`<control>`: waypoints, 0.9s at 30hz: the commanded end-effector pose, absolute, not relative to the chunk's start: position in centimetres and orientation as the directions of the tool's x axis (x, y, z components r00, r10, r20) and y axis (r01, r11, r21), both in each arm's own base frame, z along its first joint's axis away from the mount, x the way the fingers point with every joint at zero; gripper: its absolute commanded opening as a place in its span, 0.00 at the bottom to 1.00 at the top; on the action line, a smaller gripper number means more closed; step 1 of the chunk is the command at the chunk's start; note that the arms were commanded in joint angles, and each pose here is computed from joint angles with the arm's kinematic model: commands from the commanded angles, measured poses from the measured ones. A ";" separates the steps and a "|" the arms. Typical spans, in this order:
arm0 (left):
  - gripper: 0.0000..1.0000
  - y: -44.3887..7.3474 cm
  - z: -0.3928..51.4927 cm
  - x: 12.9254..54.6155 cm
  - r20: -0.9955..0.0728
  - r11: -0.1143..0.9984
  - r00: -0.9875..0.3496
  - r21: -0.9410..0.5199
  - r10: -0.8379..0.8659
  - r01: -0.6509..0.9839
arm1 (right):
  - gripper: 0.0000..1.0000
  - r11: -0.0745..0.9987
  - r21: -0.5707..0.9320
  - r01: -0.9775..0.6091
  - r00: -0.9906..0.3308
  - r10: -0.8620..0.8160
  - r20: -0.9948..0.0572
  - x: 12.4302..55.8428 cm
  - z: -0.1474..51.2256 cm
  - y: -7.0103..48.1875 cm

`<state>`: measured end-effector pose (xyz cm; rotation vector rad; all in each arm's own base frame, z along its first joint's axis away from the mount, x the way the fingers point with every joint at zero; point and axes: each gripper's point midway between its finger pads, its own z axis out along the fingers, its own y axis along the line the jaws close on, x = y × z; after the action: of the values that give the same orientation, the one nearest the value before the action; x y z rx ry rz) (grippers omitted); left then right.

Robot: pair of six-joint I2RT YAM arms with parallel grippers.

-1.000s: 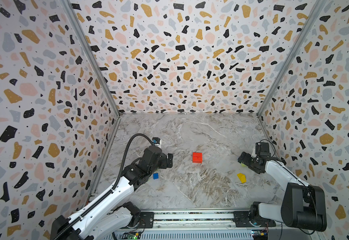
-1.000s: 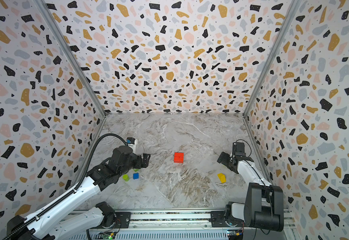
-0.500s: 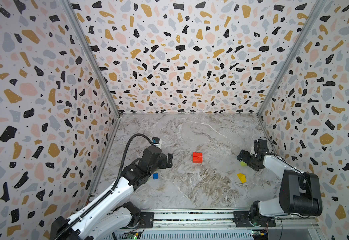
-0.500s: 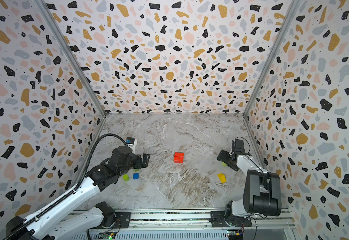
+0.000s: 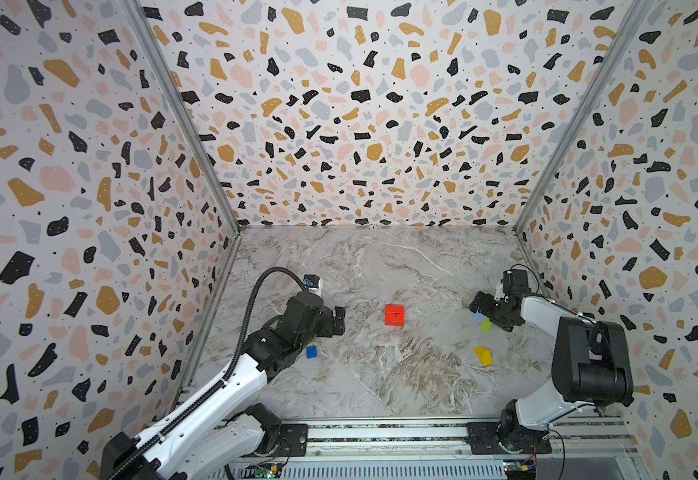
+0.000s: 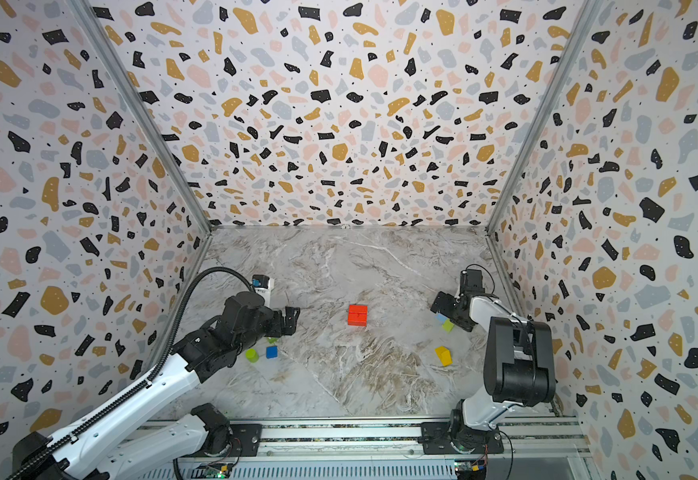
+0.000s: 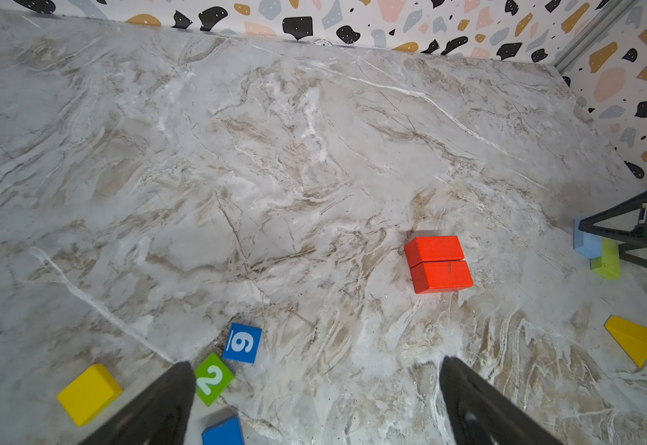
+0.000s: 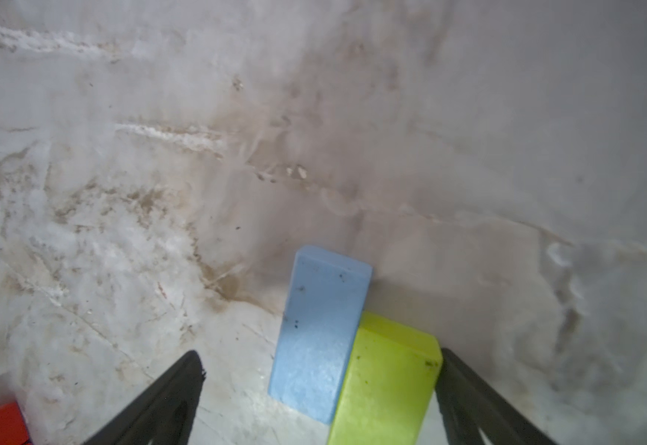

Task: Build the wood block tower
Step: 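Lower the right gripper over the light blue block beside the green block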

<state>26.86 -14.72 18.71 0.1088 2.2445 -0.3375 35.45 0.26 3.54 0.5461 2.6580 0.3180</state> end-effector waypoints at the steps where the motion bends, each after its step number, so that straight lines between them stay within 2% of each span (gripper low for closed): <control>1: 1.00 -14.6 18.9 27.1 -0.783 0.962 -0.621 -0.190 -0.029 0.196 | 0.95 0.932 0.256 0.259 -0.866 0.341 -0.366 36.6 4.2 1.5; 12: 1.00 -14.3 19.1 27.2 -0.788 0.966 -0.615 -0.181 -0.030 0.184 | 0.95 0.973 0.162 0.162 -0.904 0.212 -0.370 38.3 3.9 4.6; 23: 1.00 -14.2 18.9 27.2 -0.785 0.968 -0.619 -0.176 -0.028 0.180 | 0.94 0.994 0.054 0.097 -0.895 0.111 -0.432 40.4 7.3 4.5; 25: 1.00 -14.2 18.9 27.2 -0.785 0.968 -0.619 -0.175 -0.028 0.179 | 0.87 0.996 0.051 0.067 -0.894 0.083 -0.440 40.4 7.7 5.1; 27: 1.00 -14.2 18.8 27.2 -0.784 0.968 -0.620 -0.174 -0.027 0.179 | 0.66 0.998 0.050 0.031 -0.896 0.050 -0.441 40.4 7.7 5.9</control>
<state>27.01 -14.39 18.75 0.0977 2.2394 -0.3152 41.04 5.37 6.79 0.1357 2.6676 0.0895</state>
